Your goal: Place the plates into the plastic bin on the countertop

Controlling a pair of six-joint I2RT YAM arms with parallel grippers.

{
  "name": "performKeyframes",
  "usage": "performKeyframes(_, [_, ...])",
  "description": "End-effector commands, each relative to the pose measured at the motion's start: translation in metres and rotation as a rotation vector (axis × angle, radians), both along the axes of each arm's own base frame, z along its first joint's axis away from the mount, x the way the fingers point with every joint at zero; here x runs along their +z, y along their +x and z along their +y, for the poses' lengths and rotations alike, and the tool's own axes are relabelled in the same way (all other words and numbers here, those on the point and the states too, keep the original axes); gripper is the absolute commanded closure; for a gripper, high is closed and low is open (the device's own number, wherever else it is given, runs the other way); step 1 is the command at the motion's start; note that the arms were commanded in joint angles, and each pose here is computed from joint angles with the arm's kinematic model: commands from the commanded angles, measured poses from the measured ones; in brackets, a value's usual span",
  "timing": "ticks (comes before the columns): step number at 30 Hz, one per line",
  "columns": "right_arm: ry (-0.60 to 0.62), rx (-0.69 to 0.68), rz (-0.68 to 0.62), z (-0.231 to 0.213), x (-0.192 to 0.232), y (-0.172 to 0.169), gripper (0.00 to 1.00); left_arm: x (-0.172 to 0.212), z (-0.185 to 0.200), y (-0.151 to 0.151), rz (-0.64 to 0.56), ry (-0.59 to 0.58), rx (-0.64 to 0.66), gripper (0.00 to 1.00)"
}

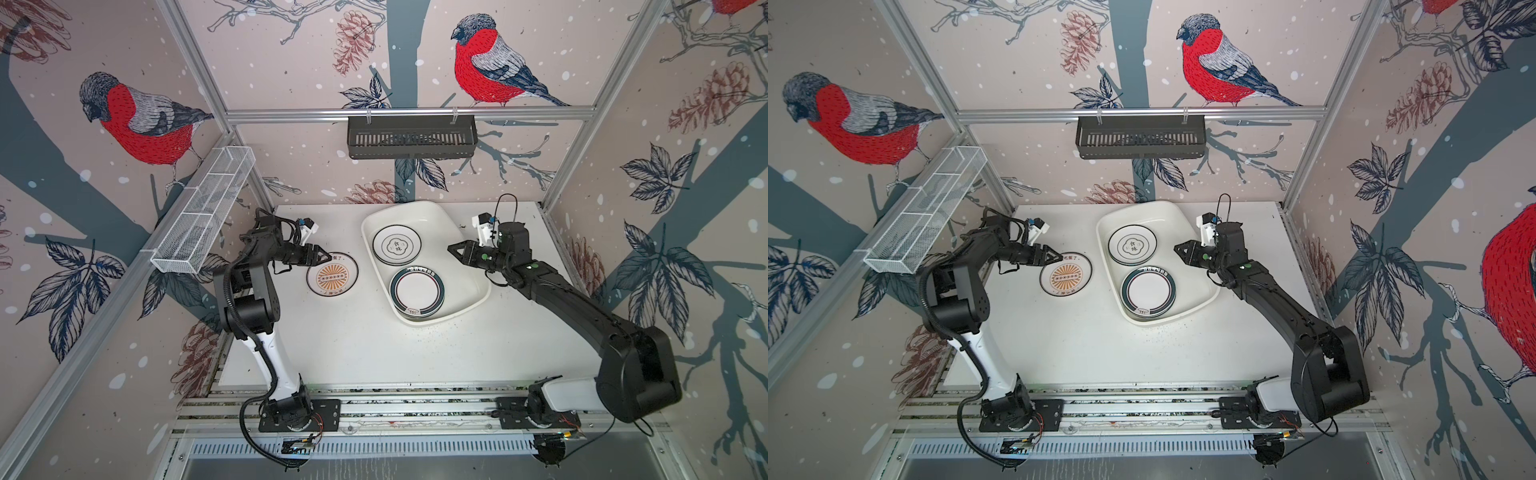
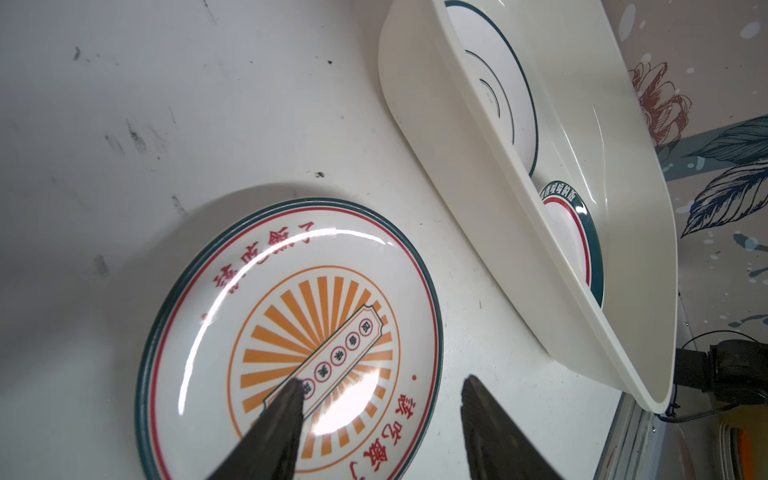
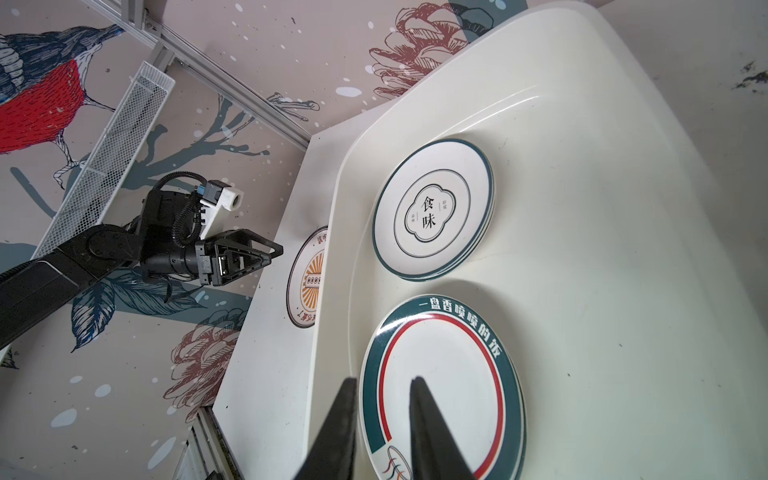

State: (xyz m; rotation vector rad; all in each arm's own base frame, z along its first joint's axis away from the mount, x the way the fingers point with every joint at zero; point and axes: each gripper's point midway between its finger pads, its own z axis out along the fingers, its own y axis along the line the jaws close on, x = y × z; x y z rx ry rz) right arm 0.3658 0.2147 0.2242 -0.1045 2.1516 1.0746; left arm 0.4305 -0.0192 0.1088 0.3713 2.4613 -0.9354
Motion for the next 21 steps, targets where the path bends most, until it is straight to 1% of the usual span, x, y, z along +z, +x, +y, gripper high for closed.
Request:
performKeyframes(1, [0.019, -0.005, -0.026, 0.001, 0.008, 0.002, 0.76, 0.0, 0.006, 0.004, -0.027, -0.014, 0.028, 0.4])
performKeyframes(5, [0.04, -0.008, -0.035, 0.001, 0.009, 0.002, 0.76, -0.006, 0.024, 0.006, -0.033, -0.022, 0.118, 0.4])
performKeyframes(8, [0.043, -0.006, -0.036, 0.002, 0.009, 0.001, 0.76, -0.009, 0.034, 0.005, -0.031, -0.039, 0.157, 0.41])
performKeyframes(15, [0.04, -0.01, -0.039, 0.0, 0.009, 0.001, 0.76, -0.023, 0.044, -0.001, -0.003, -0.045, 0.179, 0.42])
performKeyframes(21, [0.042, -0.009, -0.038, 0.0, 0.008, 0.0, 0.76, -0.035, 0.062, -0.004, 0.026, -0.077, 0.246, 0.43])
